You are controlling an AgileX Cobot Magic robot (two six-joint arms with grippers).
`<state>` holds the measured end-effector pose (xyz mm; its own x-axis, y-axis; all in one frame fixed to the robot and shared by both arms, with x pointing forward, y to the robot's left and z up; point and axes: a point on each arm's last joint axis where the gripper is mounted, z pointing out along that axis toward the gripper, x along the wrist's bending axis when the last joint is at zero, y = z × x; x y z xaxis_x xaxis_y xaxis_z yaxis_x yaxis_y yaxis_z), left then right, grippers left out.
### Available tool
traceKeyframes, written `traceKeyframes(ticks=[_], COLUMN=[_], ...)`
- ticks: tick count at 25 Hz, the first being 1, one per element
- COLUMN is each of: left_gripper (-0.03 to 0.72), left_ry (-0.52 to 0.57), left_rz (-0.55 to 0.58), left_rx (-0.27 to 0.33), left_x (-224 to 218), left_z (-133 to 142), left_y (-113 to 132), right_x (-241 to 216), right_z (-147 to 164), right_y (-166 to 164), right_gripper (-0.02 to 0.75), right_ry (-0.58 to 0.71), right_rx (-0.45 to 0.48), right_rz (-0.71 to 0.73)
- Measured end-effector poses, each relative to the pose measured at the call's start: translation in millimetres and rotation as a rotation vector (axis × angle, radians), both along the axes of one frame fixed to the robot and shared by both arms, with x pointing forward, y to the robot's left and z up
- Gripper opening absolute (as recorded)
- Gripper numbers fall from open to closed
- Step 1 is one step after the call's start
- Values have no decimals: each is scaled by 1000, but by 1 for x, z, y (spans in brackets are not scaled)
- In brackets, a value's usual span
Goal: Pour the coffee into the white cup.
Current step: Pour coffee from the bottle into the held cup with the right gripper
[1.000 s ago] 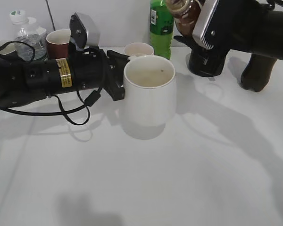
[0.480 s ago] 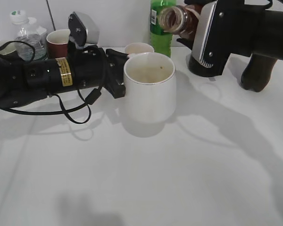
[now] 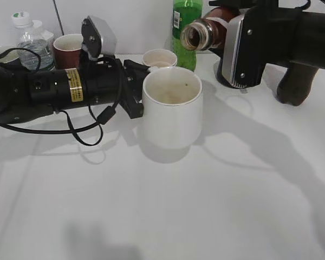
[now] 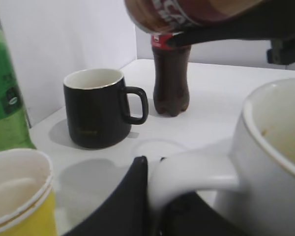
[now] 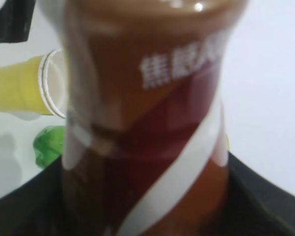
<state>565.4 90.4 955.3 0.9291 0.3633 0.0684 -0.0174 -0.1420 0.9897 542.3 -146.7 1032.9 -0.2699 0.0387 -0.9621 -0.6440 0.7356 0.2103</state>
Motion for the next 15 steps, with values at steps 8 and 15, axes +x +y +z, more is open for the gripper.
traceKeyframes(ticks=[8, 15], left_gripper=[37, 37], left_ry=[-16, -22], left_rz=[-37, -58], left_rx=[-34, -51], left_x=[-3, -5], left_z=[3, 5], left_y=[-2, -4], right_x=[0, 0], right_z=[0, 0], right_y=[0, 0], right_gripper=[531, 531], right_ry=[-23, -51], right_rx=[-25, -54], right_rz=[6, 13])
